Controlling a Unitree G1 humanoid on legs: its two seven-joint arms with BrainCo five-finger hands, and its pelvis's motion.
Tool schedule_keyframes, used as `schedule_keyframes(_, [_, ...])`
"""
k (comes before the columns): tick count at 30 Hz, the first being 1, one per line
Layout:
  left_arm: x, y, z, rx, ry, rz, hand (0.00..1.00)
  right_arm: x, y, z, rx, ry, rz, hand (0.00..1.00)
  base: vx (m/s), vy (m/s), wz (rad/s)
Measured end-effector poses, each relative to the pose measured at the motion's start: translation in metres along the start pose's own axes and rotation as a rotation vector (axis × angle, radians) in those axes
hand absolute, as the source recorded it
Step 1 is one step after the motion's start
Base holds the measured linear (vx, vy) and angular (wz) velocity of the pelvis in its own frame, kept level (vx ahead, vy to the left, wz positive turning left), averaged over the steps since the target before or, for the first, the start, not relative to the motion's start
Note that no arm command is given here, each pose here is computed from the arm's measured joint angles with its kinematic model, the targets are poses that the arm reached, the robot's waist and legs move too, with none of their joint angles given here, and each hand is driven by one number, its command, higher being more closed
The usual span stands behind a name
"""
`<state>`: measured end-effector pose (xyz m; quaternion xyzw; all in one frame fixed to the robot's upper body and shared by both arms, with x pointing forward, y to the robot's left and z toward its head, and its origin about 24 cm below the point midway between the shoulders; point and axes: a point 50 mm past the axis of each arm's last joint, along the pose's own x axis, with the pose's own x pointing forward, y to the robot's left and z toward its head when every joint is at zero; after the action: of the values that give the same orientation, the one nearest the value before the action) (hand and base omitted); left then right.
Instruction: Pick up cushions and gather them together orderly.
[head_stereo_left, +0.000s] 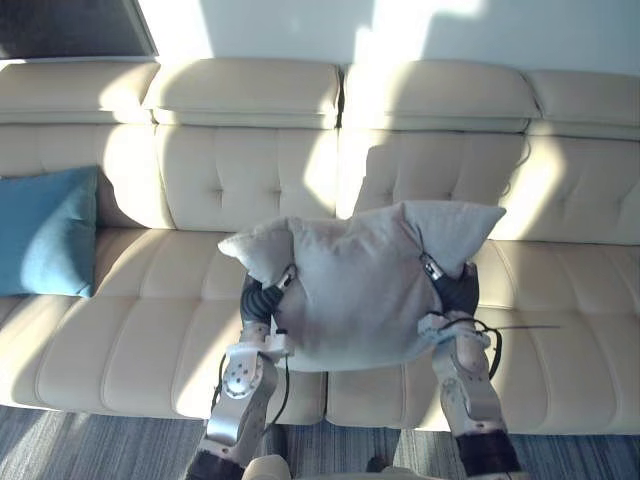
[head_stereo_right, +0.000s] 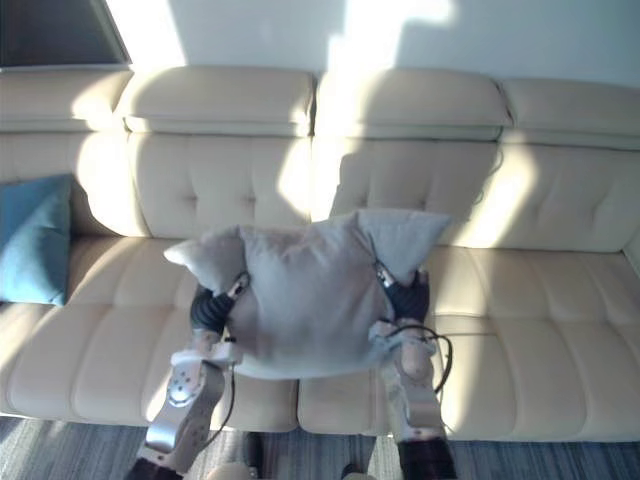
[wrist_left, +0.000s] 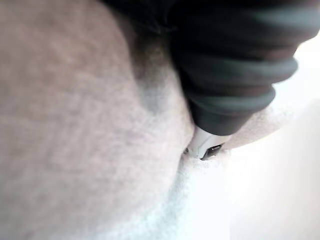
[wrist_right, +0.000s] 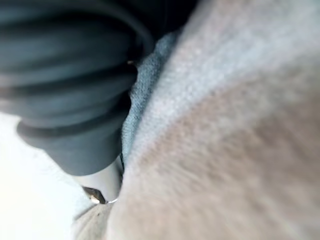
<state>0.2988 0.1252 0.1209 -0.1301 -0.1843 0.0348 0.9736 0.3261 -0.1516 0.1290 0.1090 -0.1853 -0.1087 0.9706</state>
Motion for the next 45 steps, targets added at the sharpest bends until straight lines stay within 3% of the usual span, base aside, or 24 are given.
schedule_keyframes(5, [0.080,-0.012,0.081,0.063,-0.311,0.040,1.00,0.076,0.045,0.094,-0.081,-0.317,0.027,1.00,-0.21,0.009,-0.09])
schedule_keyframes(11, [0.137,-0.015,0.170,0.176,-0.537,0.091,1.00,0.111,0.082,0.187,-0.151,-0.560,-0.006,1.00,-0.05,0.013,-0.04])
schedule_keyframes(17, [0.155,-0.038,0.239,0.183,-0.675,0.083,1.00,0.124,0.090,0.234,-0.158,-0.625,-0.087,1.00,0.01,-0.014,0.04])
schedule_keyframes(23, [0.158,-0.044,0.267,0.169,-0.725,0.095,1.00,0.124,0.100,0.264,-0.157,-0.682,-0.119,1.00,0.04,-0.019,0.01])
schedule_keyframes(24, [0.157,-0.046,0.270,0.161,-0.739,0.094,0.00,0.122,0.101,0.270,-0.150,-0.699,-0.121,0.00,0.07,-0.036,0.02])
schedule_keyframes(29, [0.149,-0.053,0.303,0.073,-0.837,0.115,0.00,0.115,0.101,0.303,-0.135,-0.805,-0.170,0.00,0.06,-0.036,0.00])
schedule_keyframes(35, [0.149,-0.053,0.303,-0.042,-0.826,0.124,0.00,0.112,0.091,0.303,-0.075,-0.816,-0.175,0.00,0.03,-0.048,-0.01])
schedule_keyframes(38, [0.150,-0.046,0.303,-0.071,-0.809,0.107,0.00,0.119,0.067,0.294,-0.018,-0.756,-0.181,0.00,0.00,-0.055,0.09])
schedule_keyframes(41, [0.150,-0.024,0.295,-0.077,-0.792,0.120,0.00,0.124,0.033,0.286,0.052,-0.710,-0.196,0.00,0.00,-0.070,0.09])
schedule_keyframes(45, [0.150,0.033,0.264,-0.105,-0.698,0.225,0.00,0.128,-0.027,0.253,0.104,-0.612,-0.251,0.00,-0.01,-0.086,0.12])
